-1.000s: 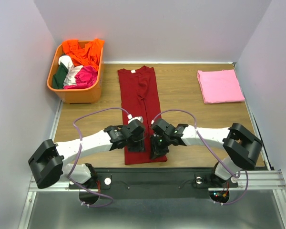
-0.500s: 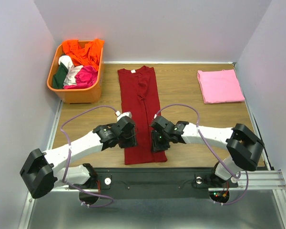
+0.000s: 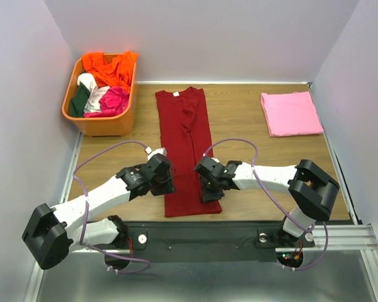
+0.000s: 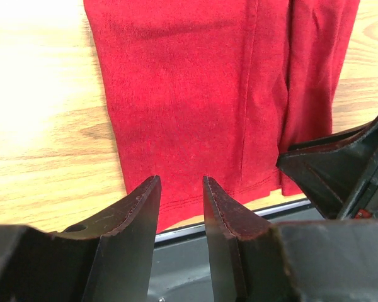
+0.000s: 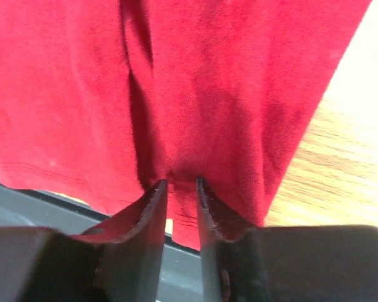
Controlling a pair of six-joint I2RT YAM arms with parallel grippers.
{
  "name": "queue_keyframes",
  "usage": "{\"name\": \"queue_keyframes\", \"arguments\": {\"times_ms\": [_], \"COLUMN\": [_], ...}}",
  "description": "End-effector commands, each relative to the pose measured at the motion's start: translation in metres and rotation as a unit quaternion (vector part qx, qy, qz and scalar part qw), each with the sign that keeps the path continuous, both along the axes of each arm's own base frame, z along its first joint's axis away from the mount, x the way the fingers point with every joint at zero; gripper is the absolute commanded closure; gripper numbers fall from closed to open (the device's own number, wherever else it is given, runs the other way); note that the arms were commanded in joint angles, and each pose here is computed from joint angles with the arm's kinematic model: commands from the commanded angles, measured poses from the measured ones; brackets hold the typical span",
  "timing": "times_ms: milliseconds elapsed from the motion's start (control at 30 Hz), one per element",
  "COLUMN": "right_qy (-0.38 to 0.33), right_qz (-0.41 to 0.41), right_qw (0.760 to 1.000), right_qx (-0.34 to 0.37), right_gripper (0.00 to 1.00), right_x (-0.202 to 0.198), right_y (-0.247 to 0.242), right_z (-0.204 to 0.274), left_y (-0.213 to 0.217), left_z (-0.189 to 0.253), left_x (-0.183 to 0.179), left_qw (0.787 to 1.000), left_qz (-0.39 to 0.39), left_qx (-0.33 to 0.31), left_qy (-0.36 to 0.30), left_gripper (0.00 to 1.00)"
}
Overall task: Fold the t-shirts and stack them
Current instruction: Fold the tshirt
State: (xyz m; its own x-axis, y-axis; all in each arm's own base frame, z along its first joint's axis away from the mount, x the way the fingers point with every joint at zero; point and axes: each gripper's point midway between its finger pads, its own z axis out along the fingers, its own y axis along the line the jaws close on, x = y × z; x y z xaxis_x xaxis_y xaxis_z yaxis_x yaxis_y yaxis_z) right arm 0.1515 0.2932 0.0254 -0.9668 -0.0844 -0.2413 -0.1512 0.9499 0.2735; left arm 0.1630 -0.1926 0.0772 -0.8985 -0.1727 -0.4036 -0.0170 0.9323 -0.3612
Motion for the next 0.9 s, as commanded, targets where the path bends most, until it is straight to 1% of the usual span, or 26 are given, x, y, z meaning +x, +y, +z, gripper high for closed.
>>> {"name": "queue_keyframes", "arguments": {"times_ms": [0, 133, 367, 500, 600, 633, 667, 700, 767, 800, 867], "right_qy": [-0.021, -0.024, -0.027, -0.021, -0.026, -0.030, -0.033, -0.041, -0.049, -0.050, -0.064], "right_qz": [-0.015, -0.011, 0.000, 0.004, -0.004, -0.008, -0.011, -0.017, -0.021, -0.020, -0.023], "right_qw": [1.000, 1.000, 0.999, 0.999, 0.999, 0.999, 0.999, 0.999, 0.999, 0.999, 0.998], "right_qx": [-0.013, -0.007, 0.034, 0.041, 0.033, 0.030, 0.025, 0.017, 0.012, 0.005, -0.009], "right_gripper": [0.72, 0.83, 0.99, 0.99, 0.99, 0.98, 0.95, 0.88, 0.79, 0.73, 0.71], "right_x": [0.008, 0.008, 0.009, 0.006, 0.008, 0.009, 0.011, 0.015, 0.019, 0.019, 0.025], "right_y": [-0.001, 0.003, 0.021, 0.024, 0.020, 0.019, 0.017, 0.015, 0.015, 0.016, 0.016], "right_z": [0.006, 0.011, 0.035, 0.037, 0.034, 0.034, 0.032, 0.030, 0.030, 0.028, 0.028], "left_y": [0.004, 0.004, 0.003, -0.001, -0.003, -0.004, -0.004, -0.004, -0.005, -0.005, -0.005], "left_z": [0.003, 0.004, 0.004, 0.004, 0.003, 0.003, 0.002, 0.002, 0.002, 0.002, 0.001], "left_x": [0.001, 0.000, 0.000, -0.001, -0.001, -0.001, -0.002, -0.002, -0.002, -0.002, -0.002], "left_qw": [1.000, 1.000, 1.000, 1.000, 1.000, 1.000, 1.000, 1.000, 1.000, 1.000, 1.000], "left_qz": [-0.002, 0.000, -0.002, -0.008, -0.012, -0.012, -0.012, -0.013, -0.013, -0.012, -0.012], "left_qx": [-0.004, -0.006, -0.009, -0.015, -0.018, -0.019, -0.019, -0.020, -0.021, -0.022, -0.022], "left_qy": [-0.015, -0.015, -0.014, -0.011, -0.006, -0.007, -0.005, -0.006, -0.005, -0.004, -0.004], "left_gripper": [0.55, 0.55, 0.55, 0.55, 0.55, 0.55, 0.55, 0.55, 0.55, 0.55, 0.55]}}
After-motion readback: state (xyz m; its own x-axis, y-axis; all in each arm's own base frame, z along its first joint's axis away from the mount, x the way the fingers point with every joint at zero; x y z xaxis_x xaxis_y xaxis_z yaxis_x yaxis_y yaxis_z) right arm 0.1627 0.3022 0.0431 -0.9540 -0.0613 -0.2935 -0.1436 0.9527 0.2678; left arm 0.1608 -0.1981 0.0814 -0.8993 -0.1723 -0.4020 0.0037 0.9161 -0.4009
